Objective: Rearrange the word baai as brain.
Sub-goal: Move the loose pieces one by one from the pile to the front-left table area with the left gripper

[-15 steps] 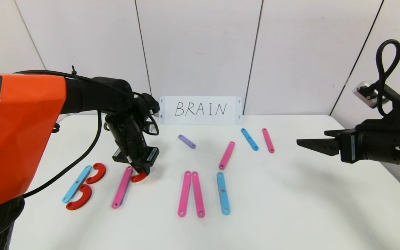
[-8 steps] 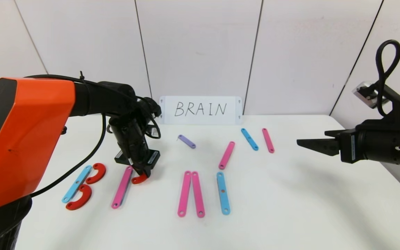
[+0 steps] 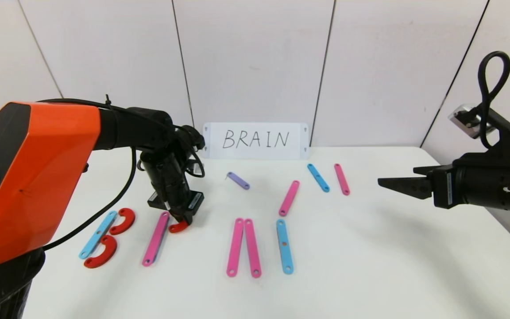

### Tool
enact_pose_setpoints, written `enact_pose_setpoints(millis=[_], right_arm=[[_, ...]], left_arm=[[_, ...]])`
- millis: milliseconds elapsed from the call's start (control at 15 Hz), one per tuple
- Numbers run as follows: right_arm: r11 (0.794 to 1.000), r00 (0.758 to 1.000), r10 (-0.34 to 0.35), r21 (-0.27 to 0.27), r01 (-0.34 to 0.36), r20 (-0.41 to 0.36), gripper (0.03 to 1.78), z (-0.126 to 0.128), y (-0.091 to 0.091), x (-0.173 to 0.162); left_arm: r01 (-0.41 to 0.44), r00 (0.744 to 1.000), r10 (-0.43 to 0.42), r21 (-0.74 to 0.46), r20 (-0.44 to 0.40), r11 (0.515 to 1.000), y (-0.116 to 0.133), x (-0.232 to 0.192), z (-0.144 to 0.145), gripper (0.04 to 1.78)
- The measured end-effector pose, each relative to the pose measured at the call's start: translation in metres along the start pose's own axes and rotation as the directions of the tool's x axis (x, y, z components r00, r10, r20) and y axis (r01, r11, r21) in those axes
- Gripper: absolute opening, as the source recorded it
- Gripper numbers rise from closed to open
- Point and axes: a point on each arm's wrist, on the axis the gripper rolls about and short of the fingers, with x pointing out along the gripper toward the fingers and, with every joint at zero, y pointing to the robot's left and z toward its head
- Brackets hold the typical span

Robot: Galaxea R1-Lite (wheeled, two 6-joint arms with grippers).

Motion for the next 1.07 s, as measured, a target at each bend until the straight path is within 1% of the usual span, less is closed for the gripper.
enact_pose_setpoints(millis=[333,400,533,600,667,733,867,933,1067], right_arm=[[1.000,1.000,0.000,0.000,0.000,0.000,1.73,0.0000,0.0000,0.0001],[1.000,1.000,0.000,0.000,0.000,0.000,1.73,0.0000,0.0000,0.0001],[1.000,1.000,0.000,0.000,0.000,0.000,1.73,0.0000,0.0000,0.0001],[1.000,1.000,0.000,0.000,0.000,0.000,1.73,0.0000,0.0000,0.0001],[1.000,1.000,0.000,0.000,0.000,0.000,1.73,0.0000,0.0000,0.0000],[1.000,1.000,0.000,0.000,0.000,0.000,1.73,0.0000,0.0000,0.0000],[1.000,1.000,0.000,0.000,0.000,-0.001,1.73,-0.0001,-0.0001,0.0001],[1.000,1.000,0.000,0.001,0.000,-0.001,1.73,-0.0003,-0.0001,0.0002],[1.000,1.000,0.000,0.001,0.000,-0.001,1.73,-0.0003,0.0000,0.0002]], left_arm=[[0.000,1.000,0.000,0.000,0.004,1.000,0.0002,0.0024,0.0021,0.30],[0.000,1.000,0.000,0.000,0.004,1.000,-0.0001,0.0026,0.0023,0.32],[0.000,1.000,0.000,0.000,0.003,1.000,-0.0001,0.0025,0.0021,0.45],[0.001,1.000,-0.001,0.000,0.002,1.000,0.0001,0.0026,0.0020,0.54],[0.001,1.000,-0.001,0.001,0.001,1.000,-0.0001,0.0028,0.0019,0.67],[0.001,1.000,-0.001,0.001,0.000,1.000,-0.0004,0.0029,0.0018,0.83],[0.003,1.000,-0.003,0.005,0.005,1.000,-0.0008,0.0017,0.0022,1.22],[0.004,1.000,-0.004,0.015,0.011,1.000,-0.0015,0.0004,0.0028,1.36],[0.006,1.000,-0.007,0.025,0.026,1.000,-0.0041,-0.0034,0.0044,1.57]])
